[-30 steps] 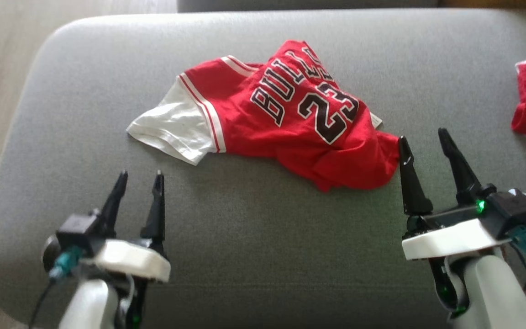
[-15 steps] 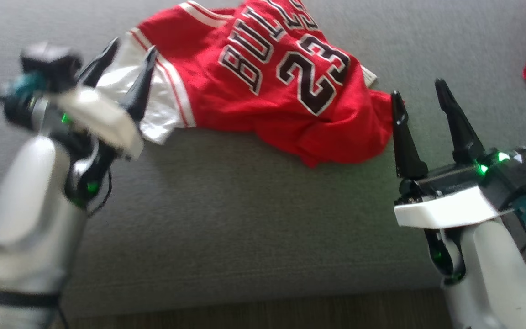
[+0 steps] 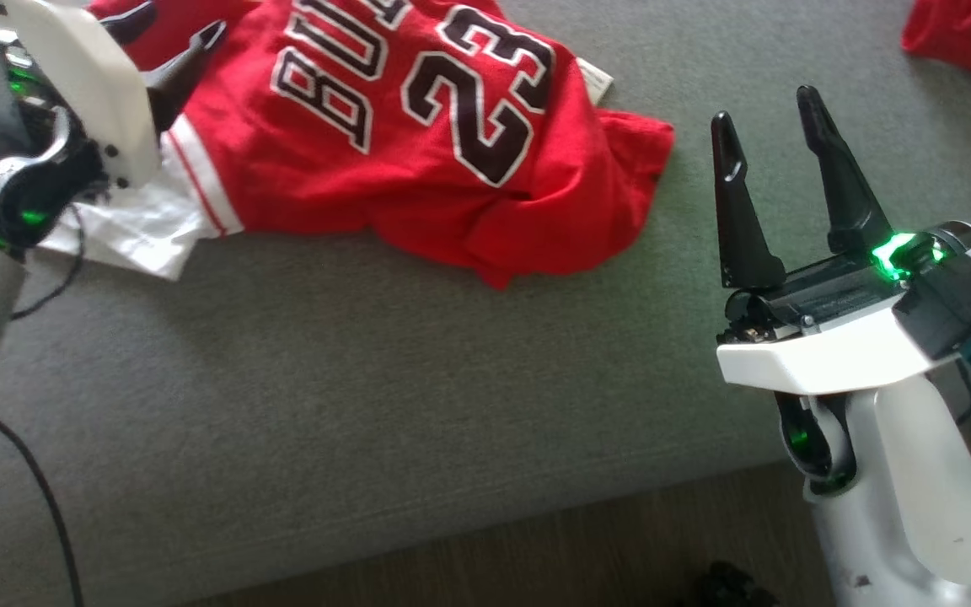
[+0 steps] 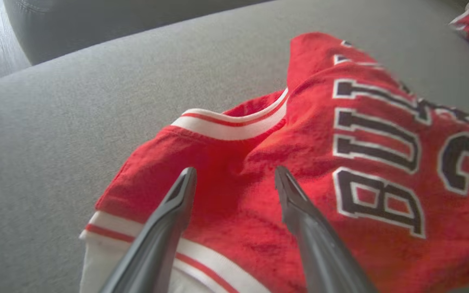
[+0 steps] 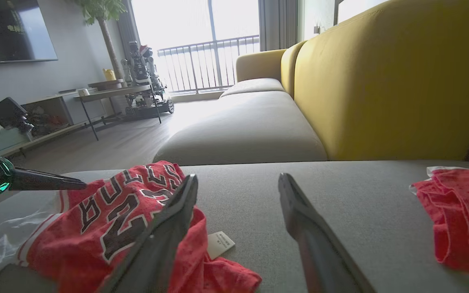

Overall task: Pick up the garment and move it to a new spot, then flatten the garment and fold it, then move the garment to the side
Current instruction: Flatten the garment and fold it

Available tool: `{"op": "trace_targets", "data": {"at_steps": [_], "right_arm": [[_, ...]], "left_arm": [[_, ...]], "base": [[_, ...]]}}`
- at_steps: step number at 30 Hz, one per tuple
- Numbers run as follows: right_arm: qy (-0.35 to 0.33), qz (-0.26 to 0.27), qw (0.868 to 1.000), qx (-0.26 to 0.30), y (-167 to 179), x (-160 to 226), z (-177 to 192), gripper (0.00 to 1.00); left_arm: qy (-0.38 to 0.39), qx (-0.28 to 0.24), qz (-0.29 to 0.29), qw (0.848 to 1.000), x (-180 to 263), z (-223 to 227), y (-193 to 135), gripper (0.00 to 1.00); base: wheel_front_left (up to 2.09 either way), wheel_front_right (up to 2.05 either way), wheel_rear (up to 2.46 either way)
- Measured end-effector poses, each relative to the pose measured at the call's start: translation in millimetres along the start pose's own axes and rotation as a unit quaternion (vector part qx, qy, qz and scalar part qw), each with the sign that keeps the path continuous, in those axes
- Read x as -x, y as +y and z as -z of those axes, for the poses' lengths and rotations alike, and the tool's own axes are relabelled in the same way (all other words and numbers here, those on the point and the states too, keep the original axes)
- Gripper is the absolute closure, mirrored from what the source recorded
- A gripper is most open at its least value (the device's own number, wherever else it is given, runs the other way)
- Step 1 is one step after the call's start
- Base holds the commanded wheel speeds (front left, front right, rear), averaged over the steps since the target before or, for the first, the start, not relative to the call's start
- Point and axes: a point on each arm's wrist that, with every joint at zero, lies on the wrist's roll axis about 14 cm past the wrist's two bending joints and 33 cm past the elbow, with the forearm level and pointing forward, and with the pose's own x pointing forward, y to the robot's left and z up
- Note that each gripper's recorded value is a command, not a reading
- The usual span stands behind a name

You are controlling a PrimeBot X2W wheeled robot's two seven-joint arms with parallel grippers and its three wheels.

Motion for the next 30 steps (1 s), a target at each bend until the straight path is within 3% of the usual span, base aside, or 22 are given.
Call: {"op": "trace_targets", "data": {"at_steps": [7, 17, 18, 19, 30], "right_arm": [[0.012, 0.007, 1.000, 0.003, -5.7, 5.0, 6.5, 0.00], [0.022, 0.020, 1.000, -0.001, -15.2, 7.2, 14.5, 0.00], [0.022, 0.020, 1.000, -0.001, -15.0, 7.0, 15.0, 0.00], [0.022, 0.020, 1.000, -0.001, -14.6, 6.7, 15.2, 0.00], [0.001, 0.000, 1.000, -0.008, 0.9, 2.3, -0.9, 0.00]], "left_arm": [[0.047, -0.090, -0.078, 0.992, -15.1, 13.8, 52.8, 0.00], [0.063, -0.108, -0.101, 0.987, -35.2, 22.9, 69.4, 0.00], [0.065, -0.104, -0.102, 0.987, -35.9, 22.5, 69.9, 0.43], [0.067, -0.099, -0.100, 0.988, -36.5, 22.9, 68.4, 1.00], [0.023, -0.065, -0.039, 0.997, -15.8, 7.7, 23.8, 1.00]], "base": [[0.00, 0.00, 0.00], [0.00, 0.00, 0.00], [0.00, 0.00, 0.00], [0.00, 0.00, 0.00], [0.00, 0.00, 0.00]]}}
